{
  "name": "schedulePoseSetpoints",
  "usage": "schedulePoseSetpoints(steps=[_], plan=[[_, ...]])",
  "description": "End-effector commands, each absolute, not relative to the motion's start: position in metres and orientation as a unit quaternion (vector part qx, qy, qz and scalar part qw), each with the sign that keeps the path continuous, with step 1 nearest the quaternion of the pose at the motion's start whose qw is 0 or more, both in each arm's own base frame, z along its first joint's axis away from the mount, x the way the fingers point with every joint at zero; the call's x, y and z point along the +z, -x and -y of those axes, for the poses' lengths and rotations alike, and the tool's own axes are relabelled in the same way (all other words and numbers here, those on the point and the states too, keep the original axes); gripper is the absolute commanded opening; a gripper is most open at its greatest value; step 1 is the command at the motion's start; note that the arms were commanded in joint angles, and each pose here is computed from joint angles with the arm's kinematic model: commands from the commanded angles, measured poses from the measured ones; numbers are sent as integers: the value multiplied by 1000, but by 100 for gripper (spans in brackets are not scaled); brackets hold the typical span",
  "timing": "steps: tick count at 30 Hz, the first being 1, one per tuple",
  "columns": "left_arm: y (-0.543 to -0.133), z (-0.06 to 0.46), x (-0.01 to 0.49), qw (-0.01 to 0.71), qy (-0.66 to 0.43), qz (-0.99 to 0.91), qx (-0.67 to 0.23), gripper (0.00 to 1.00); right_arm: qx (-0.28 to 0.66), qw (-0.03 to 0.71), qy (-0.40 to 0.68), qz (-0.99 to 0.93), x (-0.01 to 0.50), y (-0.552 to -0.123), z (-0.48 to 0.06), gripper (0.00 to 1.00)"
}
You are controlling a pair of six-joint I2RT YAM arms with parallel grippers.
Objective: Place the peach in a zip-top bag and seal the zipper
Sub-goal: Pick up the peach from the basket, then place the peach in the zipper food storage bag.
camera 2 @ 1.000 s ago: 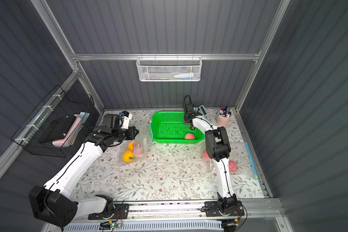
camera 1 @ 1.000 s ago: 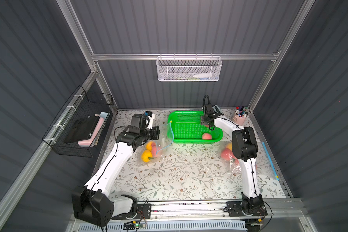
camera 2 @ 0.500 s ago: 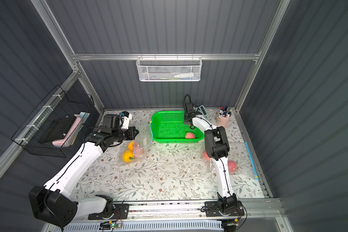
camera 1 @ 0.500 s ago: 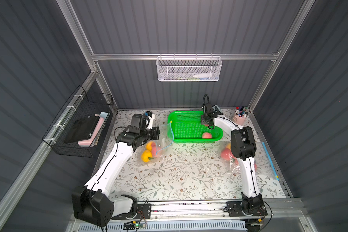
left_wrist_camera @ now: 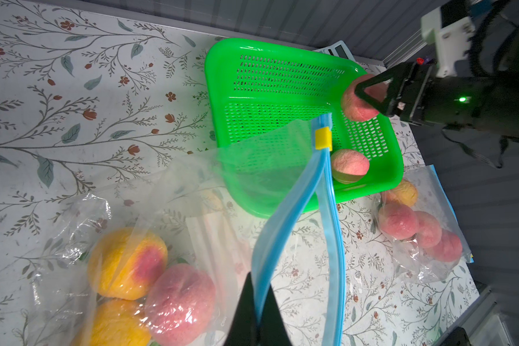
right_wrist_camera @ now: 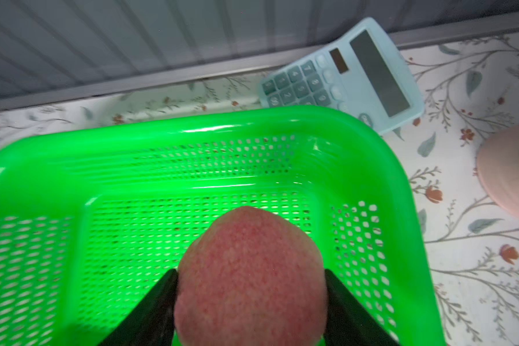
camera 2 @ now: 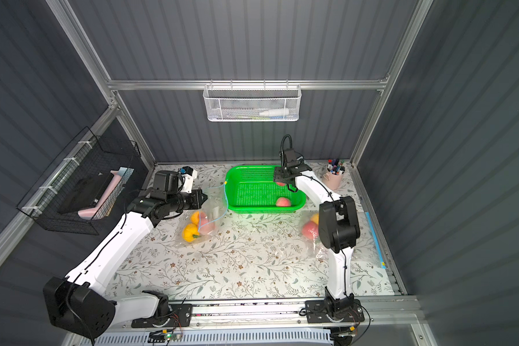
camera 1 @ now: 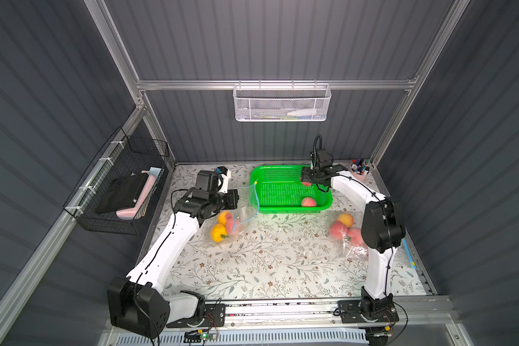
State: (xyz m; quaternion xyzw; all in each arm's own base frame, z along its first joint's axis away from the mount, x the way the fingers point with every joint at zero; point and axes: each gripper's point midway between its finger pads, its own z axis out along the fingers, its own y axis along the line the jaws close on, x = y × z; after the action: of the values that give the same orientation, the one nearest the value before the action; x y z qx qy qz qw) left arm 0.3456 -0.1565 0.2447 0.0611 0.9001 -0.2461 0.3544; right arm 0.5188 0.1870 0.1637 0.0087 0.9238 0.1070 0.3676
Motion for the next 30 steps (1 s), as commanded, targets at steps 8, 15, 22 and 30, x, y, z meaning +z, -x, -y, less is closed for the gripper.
schedulePoseSetpoints(steps=[8, 15, 22, 30], plan=[[-344, 157, 259, 372, -50, -890, -260, 0, 354, 396, 78, -844, 268, -442, -267, 63], [-345, 156, 264, 379, -47, -887, -258, 0, 431, 419, 167, -782, 326, -376, -330, 63], [-343, 153, 271, 389, -43, -884, -255, 0, 486, 422, 224, -731, 346, -324, -378, 63], [-342, 152, 280, 405, -46, -876, -257, 0, 484, 403, 244, -737, 313, -308, -415, 63]])
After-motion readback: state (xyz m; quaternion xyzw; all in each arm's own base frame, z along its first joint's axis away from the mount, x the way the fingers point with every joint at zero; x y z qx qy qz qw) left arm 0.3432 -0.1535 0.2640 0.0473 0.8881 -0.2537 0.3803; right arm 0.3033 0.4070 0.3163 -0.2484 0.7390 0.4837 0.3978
